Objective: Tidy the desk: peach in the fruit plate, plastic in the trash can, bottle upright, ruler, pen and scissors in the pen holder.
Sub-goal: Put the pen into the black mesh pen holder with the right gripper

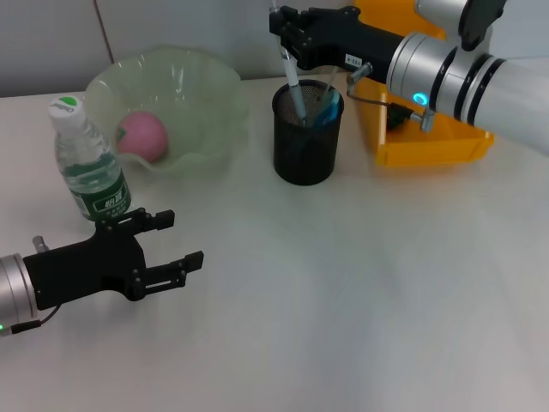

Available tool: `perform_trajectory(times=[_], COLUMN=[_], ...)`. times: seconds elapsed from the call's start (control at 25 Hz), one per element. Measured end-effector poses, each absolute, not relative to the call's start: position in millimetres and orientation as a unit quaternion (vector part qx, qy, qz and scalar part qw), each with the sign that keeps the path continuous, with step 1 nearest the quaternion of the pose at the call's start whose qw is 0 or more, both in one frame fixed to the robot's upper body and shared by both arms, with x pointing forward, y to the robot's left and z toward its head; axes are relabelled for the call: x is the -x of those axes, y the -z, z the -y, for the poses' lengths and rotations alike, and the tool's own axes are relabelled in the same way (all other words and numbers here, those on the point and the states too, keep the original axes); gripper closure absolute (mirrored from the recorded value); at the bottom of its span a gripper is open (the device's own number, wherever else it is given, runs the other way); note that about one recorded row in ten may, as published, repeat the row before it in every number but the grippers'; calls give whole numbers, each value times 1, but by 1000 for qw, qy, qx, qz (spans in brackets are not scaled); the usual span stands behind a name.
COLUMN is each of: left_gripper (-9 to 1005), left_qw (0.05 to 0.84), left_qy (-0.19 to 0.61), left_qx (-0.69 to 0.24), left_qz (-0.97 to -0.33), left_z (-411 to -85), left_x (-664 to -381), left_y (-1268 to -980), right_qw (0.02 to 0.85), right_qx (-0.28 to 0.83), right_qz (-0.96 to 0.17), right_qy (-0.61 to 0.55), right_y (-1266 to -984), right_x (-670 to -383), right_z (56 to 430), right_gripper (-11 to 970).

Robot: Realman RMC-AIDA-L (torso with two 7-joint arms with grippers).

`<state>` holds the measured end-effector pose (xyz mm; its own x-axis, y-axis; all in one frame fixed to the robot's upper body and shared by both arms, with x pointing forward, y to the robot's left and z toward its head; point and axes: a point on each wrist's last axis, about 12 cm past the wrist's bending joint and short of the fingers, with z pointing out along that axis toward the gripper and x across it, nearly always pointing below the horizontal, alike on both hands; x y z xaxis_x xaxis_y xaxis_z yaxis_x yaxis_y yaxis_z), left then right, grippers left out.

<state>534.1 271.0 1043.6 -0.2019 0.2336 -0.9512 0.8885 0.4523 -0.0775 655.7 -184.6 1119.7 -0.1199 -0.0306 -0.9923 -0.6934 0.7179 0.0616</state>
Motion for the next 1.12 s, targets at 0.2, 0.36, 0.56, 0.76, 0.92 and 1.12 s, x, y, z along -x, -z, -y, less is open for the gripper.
perform_trajectory(times=[0.2,0.36,0.56,0.76,0.92,1.12], left_gripper=[199,199,199,199,199,199], left_qw=[487,487,485,483,482,482], left_qy=[337,338,341,344,345,346], left_qx=[-400,-400,-398,-396,-397,-397], left_qz=[-700,-700,-700,-701,-700,-701], left_z=[-271,-270,-268,-267,-266,-266], left_x=[-534,-534,-533,-533,-533,-533], left_y=[-1043,-1043,-1042,-1042,-1042,-1042], right_qw=[611,608,605,601,601,600], right_qx=[260,262,260,259,258,253], right_qz=[-698,-701,-706,-710,-711,-713], right_qy=[-268,-265,-260,-258,-259,-262], right_y=[-1116,-1114,-1111,-1109,-1107,-1107], right_x=[-654,-653,-653,-653,-652,-651], right_z=[184,184,184,184,185,186], right_gripper=[711,707,703,698,694,689])
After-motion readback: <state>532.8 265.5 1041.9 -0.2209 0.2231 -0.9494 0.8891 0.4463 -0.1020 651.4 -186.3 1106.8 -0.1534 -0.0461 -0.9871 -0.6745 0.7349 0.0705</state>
